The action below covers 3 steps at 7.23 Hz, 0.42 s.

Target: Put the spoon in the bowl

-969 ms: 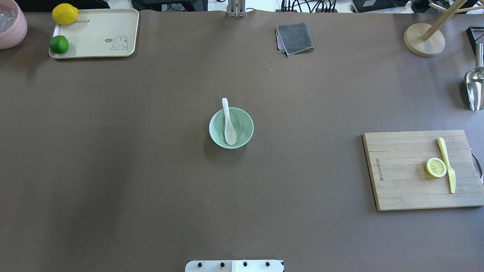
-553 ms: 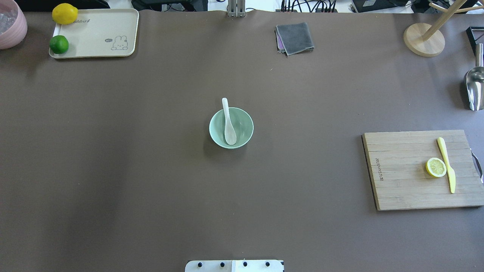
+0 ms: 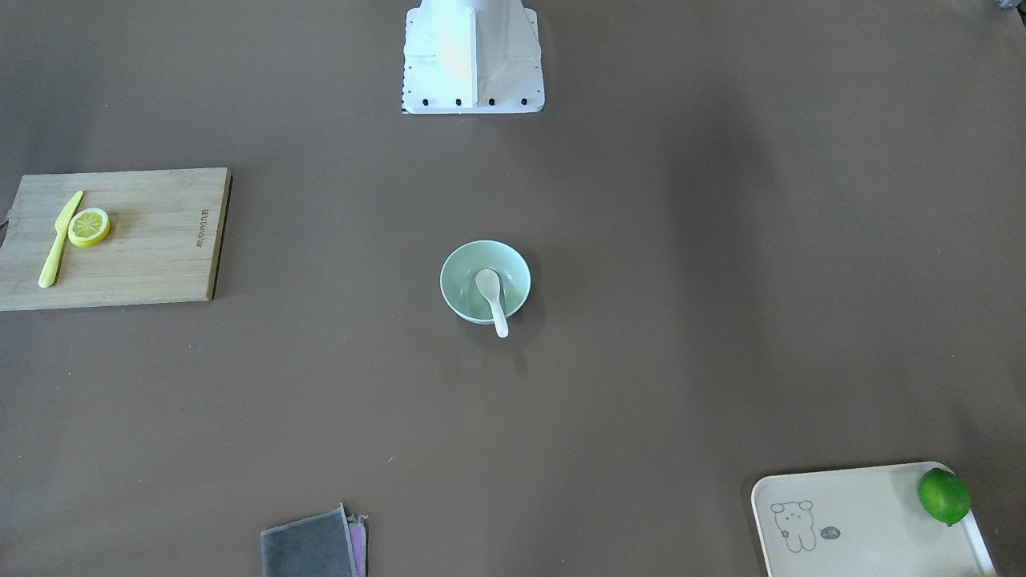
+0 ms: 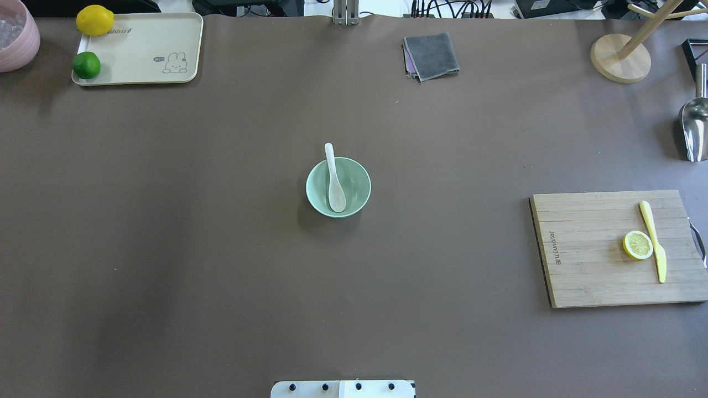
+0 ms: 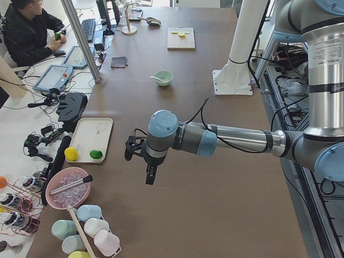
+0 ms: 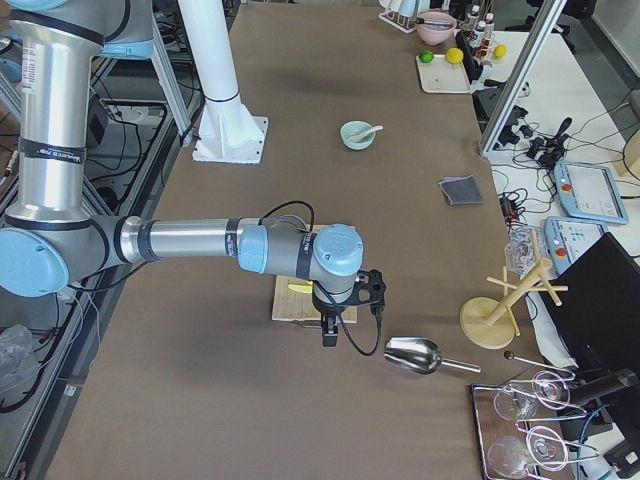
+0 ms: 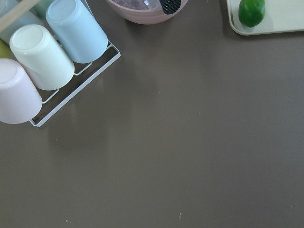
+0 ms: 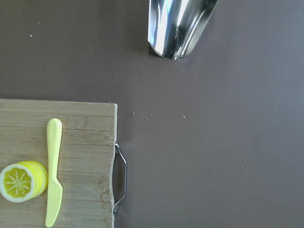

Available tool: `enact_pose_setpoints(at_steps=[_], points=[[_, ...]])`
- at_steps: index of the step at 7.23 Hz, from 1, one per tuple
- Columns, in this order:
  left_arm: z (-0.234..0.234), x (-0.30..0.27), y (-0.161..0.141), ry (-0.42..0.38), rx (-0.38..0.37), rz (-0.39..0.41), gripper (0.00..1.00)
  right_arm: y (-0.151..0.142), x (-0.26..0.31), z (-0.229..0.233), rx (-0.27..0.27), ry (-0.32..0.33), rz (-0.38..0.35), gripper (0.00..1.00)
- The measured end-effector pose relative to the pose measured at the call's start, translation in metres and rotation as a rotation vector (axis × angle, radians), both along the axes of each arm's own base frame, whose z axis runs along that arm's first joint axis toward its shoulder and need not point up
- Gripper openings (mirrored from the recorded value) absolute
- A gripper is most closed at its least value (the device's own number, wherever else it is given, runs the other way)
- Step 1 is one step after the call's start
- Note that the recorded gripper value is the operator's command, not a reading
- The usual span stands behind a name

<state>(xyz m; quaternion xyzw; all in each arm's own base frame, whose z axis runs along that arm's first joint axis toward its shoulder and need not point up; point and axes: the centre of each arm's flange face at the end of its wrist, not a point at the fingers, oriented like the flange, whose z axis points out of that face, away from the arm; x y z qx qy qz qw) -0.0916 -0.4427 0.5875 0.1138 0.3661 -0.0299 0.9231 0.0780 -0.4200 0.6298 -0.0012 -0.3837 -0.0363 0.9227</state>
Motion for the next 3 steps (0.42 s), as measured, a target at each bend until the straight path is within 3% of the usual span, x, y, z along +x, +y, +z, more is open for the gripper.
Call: enact_pose_setpoints(at_steps=[3], points=[[0.0017,0.0001,0.0007,0.000,-0.003,0.001,0.98,0.0004,0.0000,-0.0031,0.005,-0.002,0.002,1.00]])
